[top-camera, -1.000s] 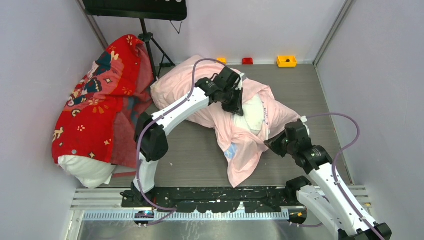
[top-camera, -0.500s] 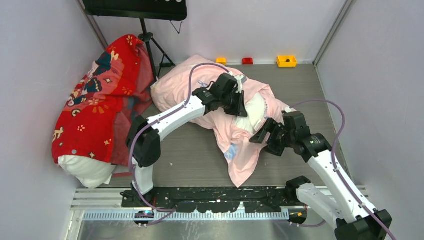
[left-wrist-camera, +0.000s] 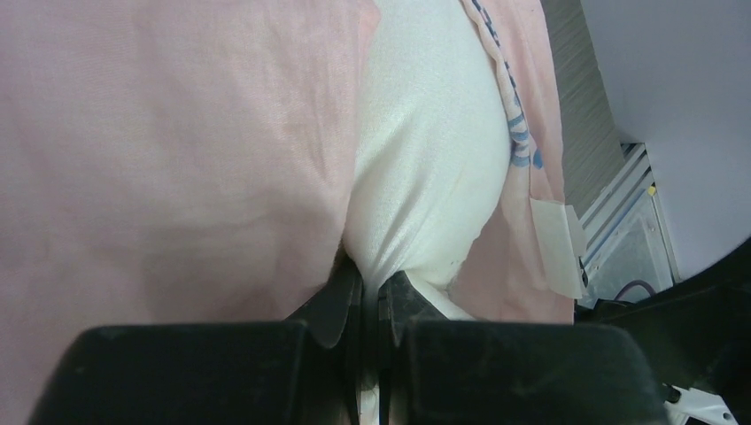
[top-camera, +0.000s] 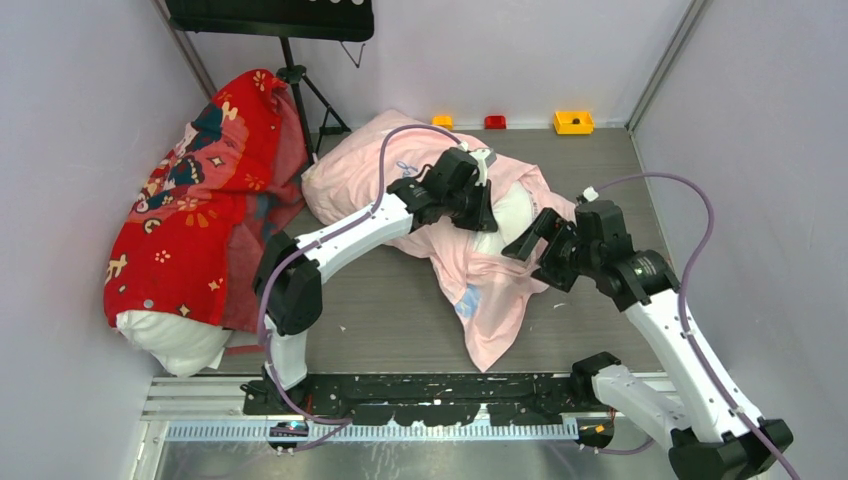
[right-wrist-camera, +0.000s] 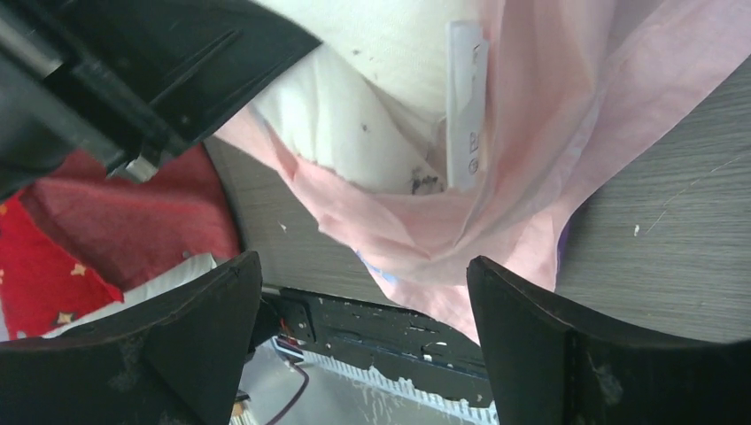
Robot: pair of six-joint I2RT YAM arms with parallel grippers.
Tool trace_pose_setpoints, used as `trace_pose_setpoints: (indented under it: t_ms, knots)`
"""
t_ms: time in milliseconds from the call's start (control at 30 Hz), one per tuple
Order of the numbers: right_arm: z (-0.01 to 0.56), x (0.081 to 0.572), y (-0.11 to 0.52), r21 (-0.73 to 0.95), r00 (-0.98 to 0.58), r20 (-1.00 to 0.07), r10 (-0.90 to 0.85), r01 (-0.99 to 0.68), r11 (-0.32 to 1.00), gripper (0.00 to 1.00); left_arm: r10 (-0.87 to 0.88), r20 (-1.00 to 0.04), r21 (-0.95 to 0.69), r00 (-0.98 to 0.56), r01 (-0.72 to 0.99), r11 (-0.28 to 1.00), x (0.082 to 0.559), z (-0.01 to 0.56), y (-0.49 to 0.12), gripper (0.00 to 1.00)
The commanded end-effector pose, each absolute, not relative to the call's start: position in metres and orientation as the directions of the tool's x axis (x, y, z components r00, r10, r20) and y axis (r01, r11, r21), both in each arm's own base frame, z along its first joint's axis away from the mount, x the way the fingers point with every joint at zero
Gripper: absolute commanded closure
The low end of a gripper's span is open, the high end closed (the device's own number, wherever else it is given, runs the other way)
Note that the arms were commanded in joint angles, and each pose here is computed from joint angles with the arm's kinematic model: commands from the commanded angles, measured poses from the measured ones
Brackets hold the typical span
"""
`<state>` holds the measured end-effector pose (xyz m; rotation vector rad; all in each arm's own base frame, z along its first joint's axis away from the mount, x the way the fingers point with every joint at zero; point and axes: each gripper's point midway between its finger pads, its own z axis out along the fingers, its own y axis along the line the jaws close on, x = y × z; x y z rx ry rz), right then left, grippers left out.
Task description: Remove the pillowcase from the pillow
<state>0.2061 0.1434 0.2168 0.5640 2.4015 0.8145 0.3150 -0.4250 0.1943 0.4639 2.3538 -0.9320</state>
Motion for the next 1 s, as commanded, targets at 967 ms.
trace_pose_setpoints:
  t_ms: [967]
  knots:
    - [0.098,0.178,0.144,0.617,-0.783,-0.234,0.576,0.338,0.710,0.37,-0.016,-0.774,-0.473,-0.633,0.561,0.680,0.343,0.314,-0.400,1.00]
